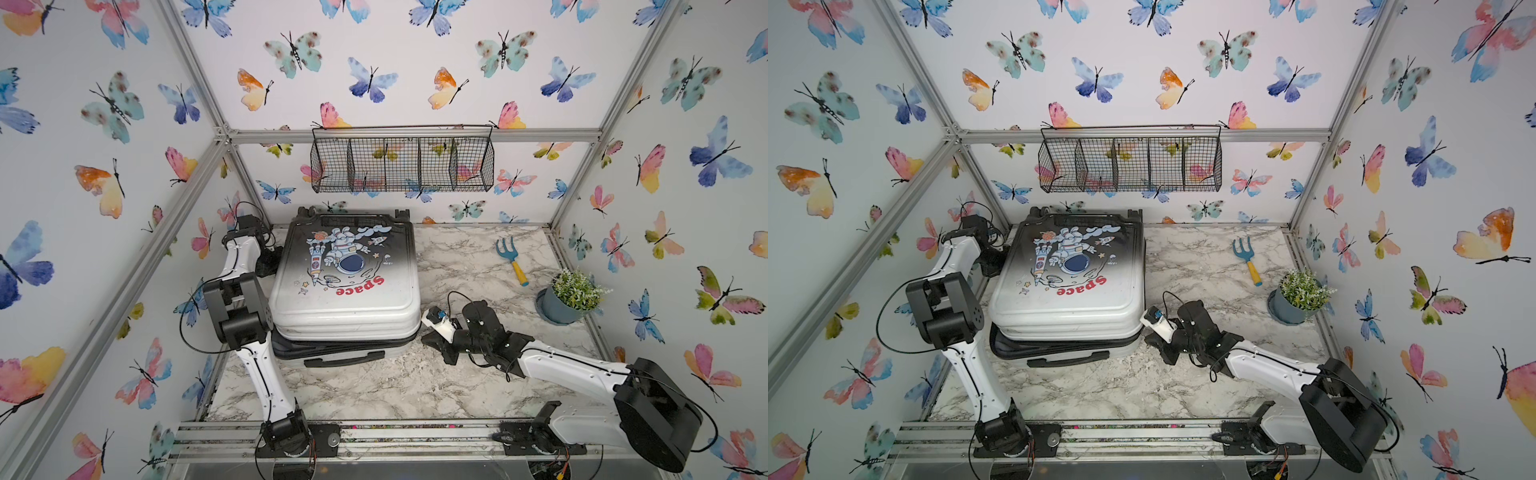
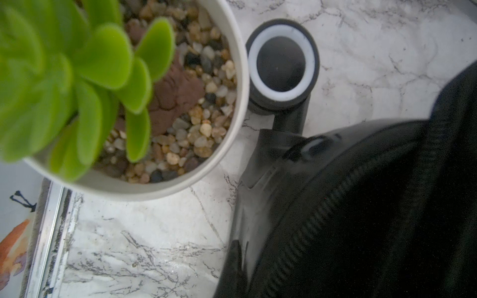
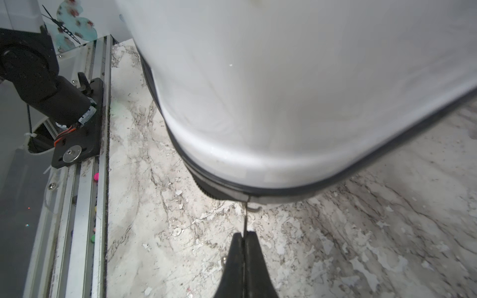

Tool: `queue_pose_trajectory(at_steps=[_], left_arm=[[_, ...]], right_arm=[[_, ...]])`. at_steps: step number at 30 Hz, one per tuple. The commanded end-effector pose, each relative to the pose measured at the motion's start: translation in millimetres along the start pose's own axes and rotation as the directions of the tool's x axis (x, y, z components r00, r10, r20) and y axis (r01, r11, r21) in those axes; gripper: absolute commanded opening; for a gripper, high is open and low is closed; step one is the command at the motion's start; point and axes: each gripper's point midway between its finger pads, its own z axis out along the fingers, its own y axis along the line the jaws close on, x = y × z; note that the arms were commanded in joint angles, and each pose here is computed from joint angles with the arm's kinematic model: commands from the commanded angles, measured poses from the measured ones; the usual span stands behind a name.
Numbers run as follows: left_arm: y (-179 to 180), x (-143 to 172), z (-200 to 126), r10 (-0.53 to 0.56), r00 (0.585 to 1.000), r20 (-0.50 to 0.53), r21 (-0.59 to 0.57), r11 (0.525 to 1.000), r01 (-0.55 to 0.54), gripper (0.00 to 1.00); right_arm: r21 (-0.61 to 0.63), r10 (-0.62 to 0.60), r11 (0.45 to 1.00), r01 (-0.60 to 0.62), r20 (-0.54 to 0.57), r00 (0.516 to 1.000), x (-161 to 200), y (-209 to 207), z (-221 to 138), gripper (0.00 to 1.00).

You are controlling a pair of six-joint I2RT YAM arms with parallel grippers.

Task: Close the suitcase zippers
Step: Zip the zipper on the suitcase.

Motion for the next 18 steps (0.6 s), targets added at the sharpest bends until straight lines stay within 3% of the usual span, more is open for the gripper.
queue_pose_trajectory(at_steps=[1, 9, 18], left_arm=[[26.7, 9.2, 10.0, -0.206, 0.978, -0.022, -0.111, 0.973, 0.203, 0.00], [31.8, 23.3, 14.3, -0.247, 0.969, -0.031, -0.138, 0.961, 0.240, 0.00], [31.5, 24.9, 13.5, -0.270, 0.962, -0.035, -0.142, 0.954, 0.262, 0.00]], right_arm=[[-0.104, -0.043, 0.993, 0.048, 0.054, 0.998, -22.2, 38.3, 9.6, 0.02], [-0.165, -0.078, 0.981, 0.103, 0.149, 0.986, -52.1, 72.8, 12.3, 0.02], [-0.139, -0.168, 0.970, 0.200, 0.212, 0.963, -72.3, 105.2, 19.9, 0.02]])
